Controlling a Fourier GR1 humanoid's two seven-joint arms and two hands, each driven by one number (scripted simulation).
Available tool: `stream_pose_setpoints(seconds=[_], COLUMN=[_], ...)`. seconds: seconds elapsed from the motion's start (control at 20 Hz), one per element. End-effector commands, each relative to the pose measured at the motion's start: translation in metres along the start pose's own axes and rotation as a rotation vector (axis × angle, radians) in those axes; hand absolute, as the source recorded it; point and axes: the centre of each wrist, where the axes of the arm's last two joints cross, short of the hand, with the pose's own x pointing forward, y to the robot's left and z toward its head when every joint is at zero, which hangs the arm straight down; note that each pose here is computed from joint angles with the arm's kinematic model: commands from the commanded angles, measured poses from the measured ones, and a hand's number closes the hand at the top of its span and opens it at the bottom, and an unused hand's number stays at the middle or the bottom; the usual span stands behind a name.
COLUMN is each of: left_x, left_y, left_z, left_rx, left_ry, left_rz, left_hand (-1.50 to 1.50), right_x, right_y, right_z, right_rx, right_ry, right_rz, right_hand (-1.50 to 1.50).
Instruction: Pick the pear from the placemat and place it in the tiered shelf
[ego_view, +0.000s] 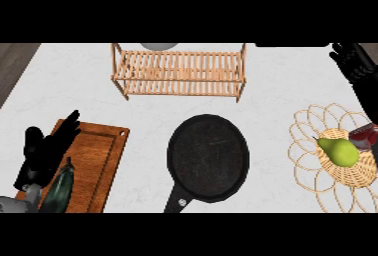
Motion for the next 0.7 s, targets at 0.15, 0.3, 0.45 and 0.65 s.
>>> stream_pose_setpoints(seconds=[0.15,0.3,0.45,0.65], left_x=[0.006,0.008,-0.007,-0.017], left_y=[-0.029,-0.034,-0.041,-0.058], left_z=[-0.004,-0.001,-0.004,0.004], left_rx=[-0.055,-0.095,-0.161,-0.164], left_ry=[-0.115,-0.138,-0.149,-0.149], left_rz=[-0.014,-0.008,-0.003,0.013], left_hand=[0.00,0.00,0.00,0.00], right_x=[-0.019,-0.021,-0.074,-0.095], right_y=[-0.097,-0.129,-0.150,-0.147], right_z=[0.016,0.046,0.056,0.057], right_rx=[0.011,0.055,-0.097,0.073], right_ry=[0.376,0.650,0.745,0.636], right_rz=[0.288,0.796,0.398,0.148], right_hand=[-1.50,-1.50,1.50,-1.50])
